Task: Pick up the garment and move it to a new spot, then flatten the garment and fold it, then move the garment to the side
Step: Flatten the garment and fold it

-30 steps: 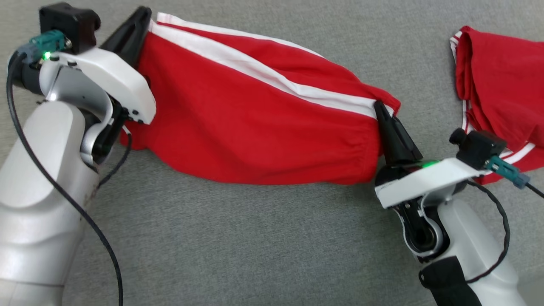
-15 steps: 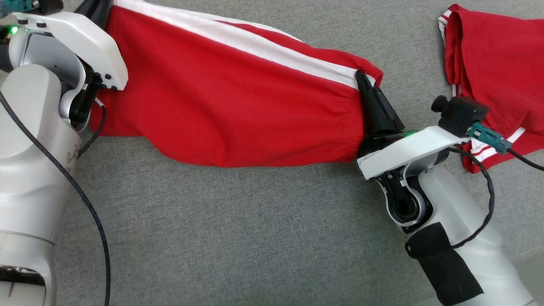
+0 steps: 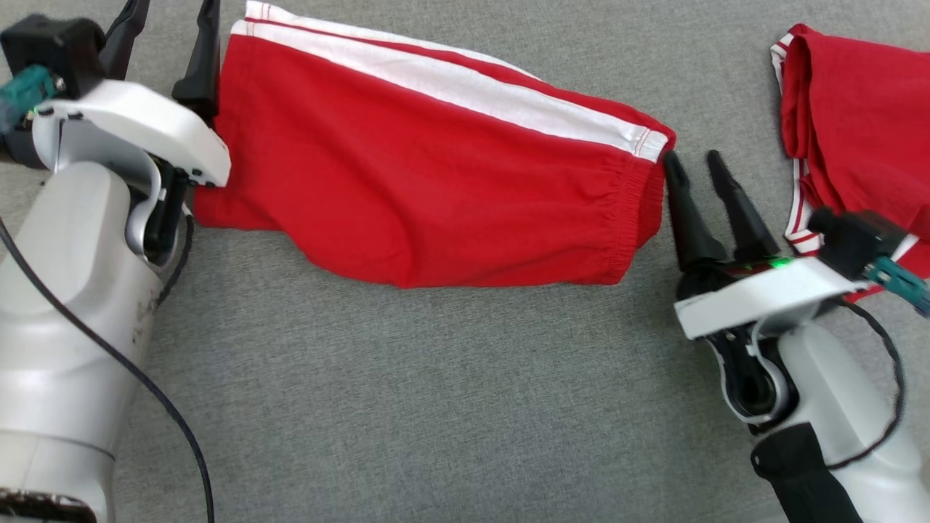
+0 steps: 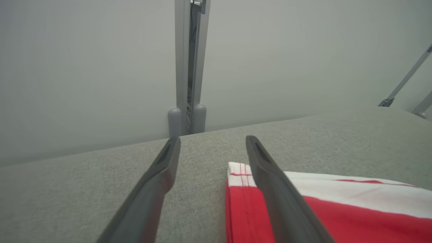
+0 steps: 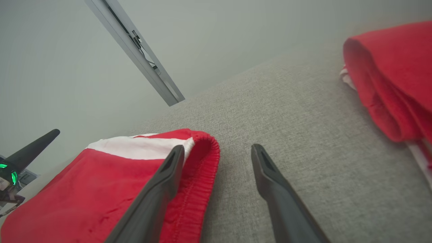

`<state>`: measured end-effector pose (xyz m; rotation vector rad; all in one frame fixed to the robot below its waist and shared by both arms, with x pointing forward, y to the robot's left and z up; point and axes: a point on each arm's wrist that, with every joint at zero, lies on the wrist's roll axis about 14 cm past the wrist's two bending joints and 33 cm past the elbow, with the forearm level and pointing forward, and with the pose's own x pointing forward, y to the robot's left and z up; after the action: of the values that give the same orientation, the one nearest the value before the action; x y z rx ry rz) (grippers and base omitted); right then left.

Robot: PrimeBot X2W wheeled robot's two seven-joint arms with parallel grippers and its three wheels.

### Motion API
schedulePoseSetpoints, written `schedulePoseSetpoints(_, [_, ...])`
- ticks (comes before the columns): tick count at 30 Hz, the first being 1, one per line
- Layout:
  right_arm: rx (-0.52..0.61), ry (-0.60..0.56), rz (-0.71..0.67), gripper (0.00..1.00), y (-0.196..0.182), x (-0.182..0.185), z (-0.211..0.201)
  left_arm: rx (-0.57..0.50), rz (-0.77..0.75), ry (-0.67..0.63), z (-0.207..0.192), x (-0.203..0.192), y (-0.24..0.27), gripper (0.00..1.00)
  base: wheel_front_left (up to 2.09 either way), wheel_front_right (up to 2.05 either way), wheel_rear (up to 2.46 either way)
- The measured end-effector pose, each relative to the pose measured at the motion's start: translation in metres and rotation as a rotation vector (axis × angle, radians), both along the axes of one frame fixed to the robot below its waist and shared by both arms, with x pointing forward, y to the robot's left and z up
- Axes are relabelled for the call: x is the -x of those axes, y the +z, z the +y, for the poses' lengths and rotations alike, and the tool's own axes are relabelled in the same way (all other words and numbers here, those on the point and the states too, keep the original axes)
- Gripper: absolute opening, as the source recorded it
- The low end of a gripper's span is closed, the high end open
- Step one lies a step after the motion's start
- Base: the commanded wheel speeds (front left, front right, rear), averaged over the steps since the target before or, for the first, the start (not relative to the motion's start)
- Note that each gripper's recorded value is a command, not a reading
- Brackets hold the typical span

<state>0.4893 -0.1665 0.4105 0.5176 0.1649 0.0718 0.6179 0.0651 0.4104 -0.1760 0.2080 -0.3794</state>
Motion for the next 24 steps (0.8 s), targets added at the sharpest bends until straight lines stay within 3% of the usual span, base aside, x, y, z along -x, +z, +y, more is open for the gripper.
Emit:
schedulePoseSetpoints(12, [0.247,-0.024,-0.213,1.0,0.059,0.02,-0.013,0.053,-0.209,0.177,0.042,0.063,0.058,1.0,0.0,0.0,0.0])
schedulePoseSetpoints(24, [0.408,-0.055,-0.223,1.0,0.071,0.05,-0.023,-0.071,-0.274,0.196,0.058,0.134,0.082,1.0,0.0,0.0,0.0])
